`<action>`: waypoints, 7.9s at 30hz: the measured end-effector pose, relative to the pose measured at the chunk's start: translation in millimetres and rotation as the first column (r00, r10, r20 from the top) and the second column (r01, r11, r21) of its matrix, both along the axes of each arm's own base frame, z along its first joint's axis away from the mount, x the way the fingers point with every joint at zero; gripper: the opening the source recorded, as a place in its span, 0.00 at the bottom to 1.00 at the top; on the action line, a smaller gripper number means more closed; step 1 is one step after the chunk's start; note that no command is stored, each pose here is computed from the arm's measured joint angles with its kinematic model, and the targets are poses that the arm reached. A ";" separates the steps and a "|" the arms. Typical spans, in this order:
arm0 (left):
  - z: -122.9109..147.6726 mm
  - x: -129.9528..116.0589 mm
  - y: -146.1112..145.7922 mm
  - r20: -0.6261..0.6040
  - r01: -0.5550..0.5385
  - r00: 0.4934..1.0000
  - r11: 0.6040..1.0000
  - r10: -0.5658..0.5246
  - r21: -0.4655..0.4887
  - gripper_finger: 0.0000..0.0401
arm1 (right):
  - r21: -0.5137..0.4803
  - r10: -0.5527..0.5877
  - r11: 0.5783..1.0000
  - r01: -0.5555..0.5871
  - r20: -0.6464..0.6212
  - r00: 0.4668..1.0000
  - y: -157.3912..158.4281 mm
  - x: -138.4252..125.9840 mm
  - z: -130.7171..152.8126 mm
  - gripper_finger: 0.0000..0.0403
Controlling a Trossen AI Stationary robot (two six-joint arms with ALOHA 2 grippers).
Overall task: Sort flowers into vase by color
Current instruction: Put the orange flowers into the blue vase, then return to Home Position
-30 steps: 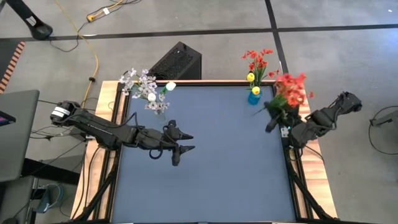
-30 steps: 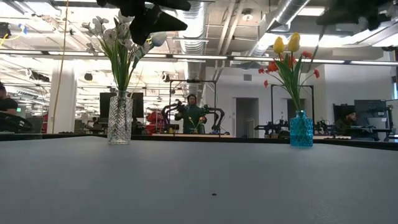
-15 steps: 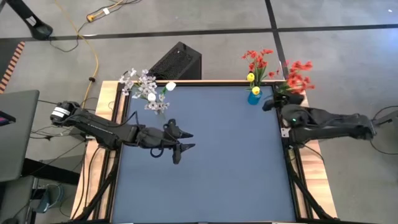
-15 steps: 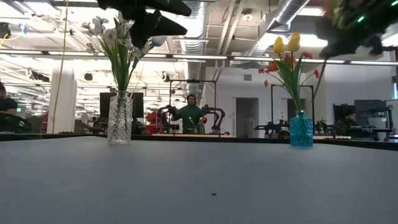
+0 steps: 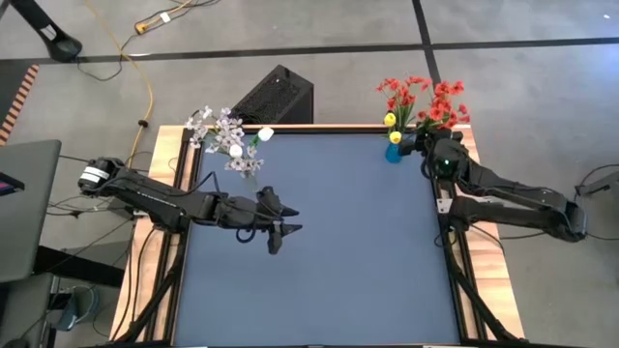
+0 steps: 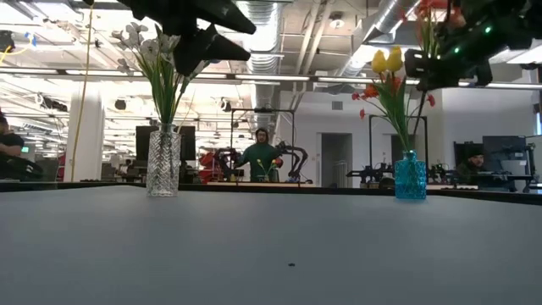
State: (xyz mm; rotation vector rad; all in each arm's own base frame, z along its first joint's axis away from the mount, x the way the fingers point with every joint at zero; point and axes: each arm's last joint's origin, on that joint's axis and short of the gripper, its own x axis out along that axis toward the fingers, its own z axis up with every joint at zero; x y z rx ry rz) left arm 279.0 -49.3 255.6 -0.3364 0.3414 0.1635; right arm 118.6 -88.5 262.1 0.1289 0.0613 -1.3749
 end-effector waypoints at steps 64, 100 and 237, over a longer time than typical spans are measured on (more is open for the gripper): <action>-6.1 -1.9 3.5 -0.065 -0.019 0.998 0.999 0.016 -0.038 0.49 | 0.109 -0.012 0.994 0.024 -0.117 0.993 -30.0 13.9 -26.6 0.12; -6.1 -2.0 3.6 -0.068 -0.010 0.998 1.000 0.009 -0.019 0.49 | 0.364 0.121 0.931 -0.041 -0.200 0.972 -22.2 8.9 -23.3 0.60; -81.2 -141.2 32.3 0.372 -0.002 0.928 0.999 0.020 -0.048 0.00 | -0.080 0.848 0.381 -0.921 0.427 0.314 51.3 -11.9 -88.2 0.05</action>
